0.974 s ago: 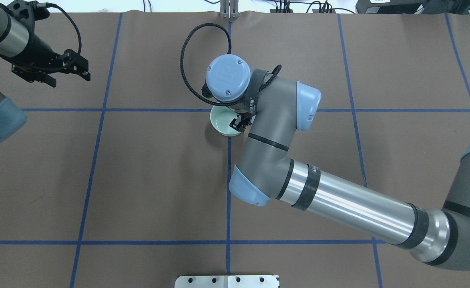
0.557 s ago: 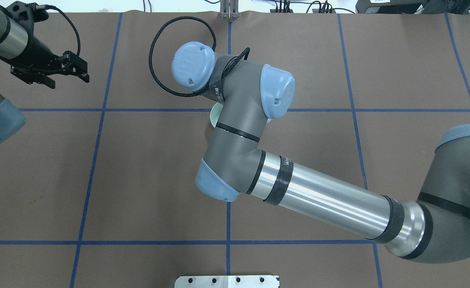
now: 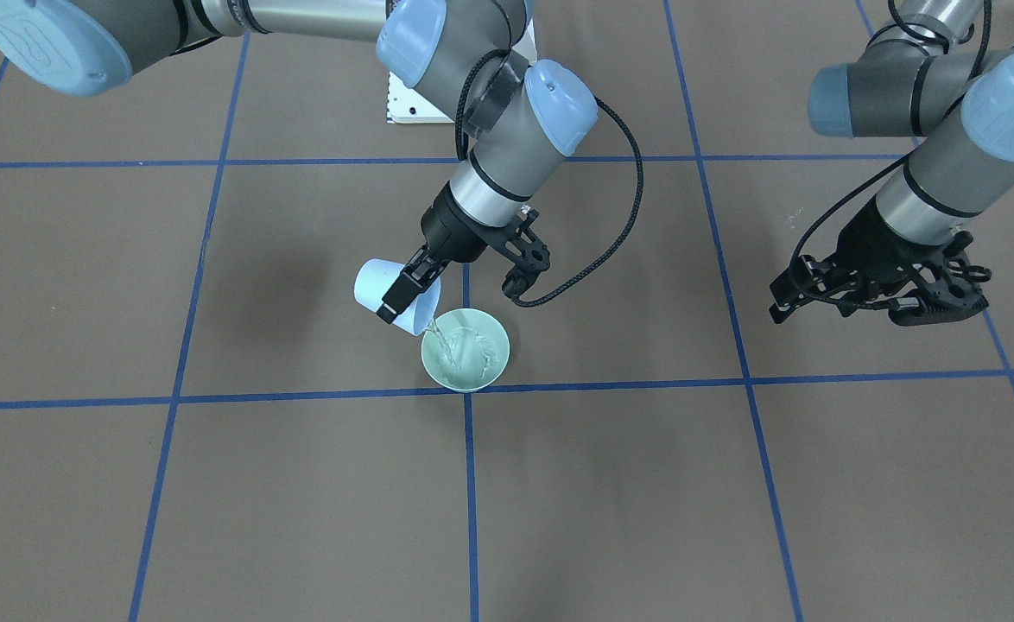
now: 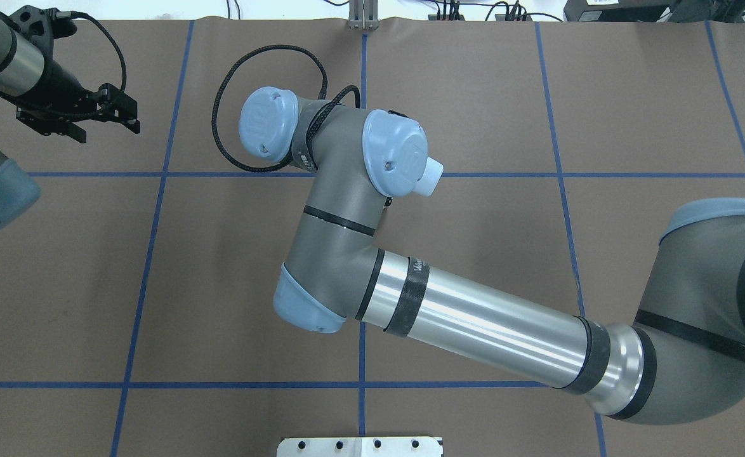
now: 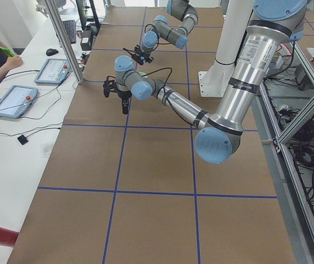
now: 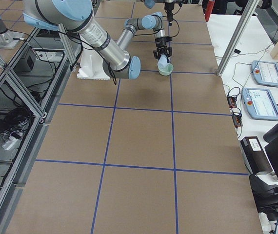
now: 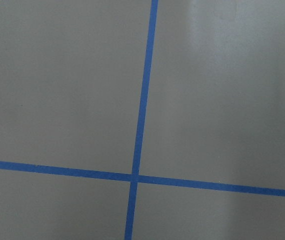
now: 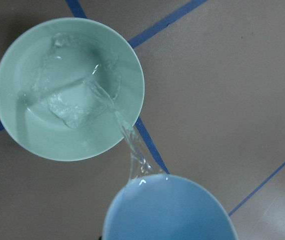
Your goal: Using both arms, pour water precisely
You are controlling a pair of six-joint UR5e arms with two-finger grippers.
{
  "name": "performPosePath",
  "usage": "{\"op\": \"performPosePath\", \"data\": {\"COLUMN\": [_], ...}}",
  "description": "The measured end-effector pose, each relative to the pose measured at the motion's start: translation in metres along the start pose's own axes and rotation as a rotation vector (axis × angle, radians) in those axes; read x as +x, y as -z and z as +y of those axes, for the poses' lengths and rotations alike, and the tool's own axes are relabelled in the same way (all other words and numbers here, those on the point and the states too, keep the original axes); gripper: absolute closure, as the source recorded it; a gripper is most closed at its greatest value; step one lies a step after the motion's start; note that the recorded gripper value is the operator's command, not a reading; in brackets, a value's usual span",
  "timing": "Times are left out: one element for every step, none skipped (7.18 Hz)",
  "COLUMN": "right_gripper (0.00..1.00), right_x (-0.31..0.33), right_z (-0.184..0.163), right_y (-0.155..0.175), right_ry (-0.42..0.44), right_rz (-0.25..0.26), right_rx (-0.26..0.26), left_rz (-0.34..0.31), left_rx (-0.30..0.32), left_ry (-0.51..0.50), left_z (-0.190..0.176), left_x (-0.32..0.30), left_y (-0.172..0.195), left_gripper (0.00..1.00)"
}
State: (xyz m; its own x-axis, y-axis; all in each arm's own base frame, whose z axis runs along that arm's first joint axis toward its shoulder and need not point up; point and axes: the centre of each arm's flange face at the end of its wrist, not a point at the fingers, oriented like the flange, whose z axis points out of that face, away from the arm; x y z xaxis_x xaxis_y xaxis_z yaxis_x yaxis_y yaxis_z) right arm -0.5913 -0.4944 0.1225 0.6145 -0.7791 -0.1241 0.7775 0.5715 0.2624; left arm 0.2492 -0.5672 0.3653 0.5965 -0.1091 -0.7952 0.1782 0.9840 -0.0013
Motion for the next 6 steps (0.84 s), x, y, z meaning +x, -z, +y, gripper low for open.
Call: {"op": "performPosePath", "data": {"right_gripper": [1.00, 1.00, 1.00, 1.00, 1.00, 1.00], "right_x": [-0.0064, -0.0107, -0.0134, -0.0149, -0.0151, -0.0158], "right_z": [0.0005, 0.0003, 0.0001, -0.0001, -0.0010, -0.0024], "right_y": [0.0002, 0.0009, 0.0004, 0.0005, 0.0027, 0.0046], "right_ry": [0.009, 0.016, 0.019, 0.016, 0.001, -0.032], "right_rz": [0.015, 0.028, 0.036, 0.038, 0.035, 0.022], "right_rx": [-0.008, -0.010, -0.009, -0.005, 0.015, 0.053], "left_rz": [-0.001, -0.003, -0.005, -0.005, -0.006, -0.007], "left_rx": [-0.001, -0.002, -0.004, -0.004, -0.004, -0.004], "left_ry": [-0.002, -0.006, -0.006, -0.007, -0.007, -0.008], "left_z": [0.0003, 0.0006, 0.0008, 0.0008, 0.0010, 0.0013], "left_x": [-0.0011, -0.0026, -0.0038, -0.0042, -0.0044, -0.0042], "left_y": [-0.0005, -0.0014, -0.0021, -0.0023, -0.0027, -0.0032], "left_gripper": [0.00, 0.00, 0.00, 0.00, 0.00, 0.00]}}
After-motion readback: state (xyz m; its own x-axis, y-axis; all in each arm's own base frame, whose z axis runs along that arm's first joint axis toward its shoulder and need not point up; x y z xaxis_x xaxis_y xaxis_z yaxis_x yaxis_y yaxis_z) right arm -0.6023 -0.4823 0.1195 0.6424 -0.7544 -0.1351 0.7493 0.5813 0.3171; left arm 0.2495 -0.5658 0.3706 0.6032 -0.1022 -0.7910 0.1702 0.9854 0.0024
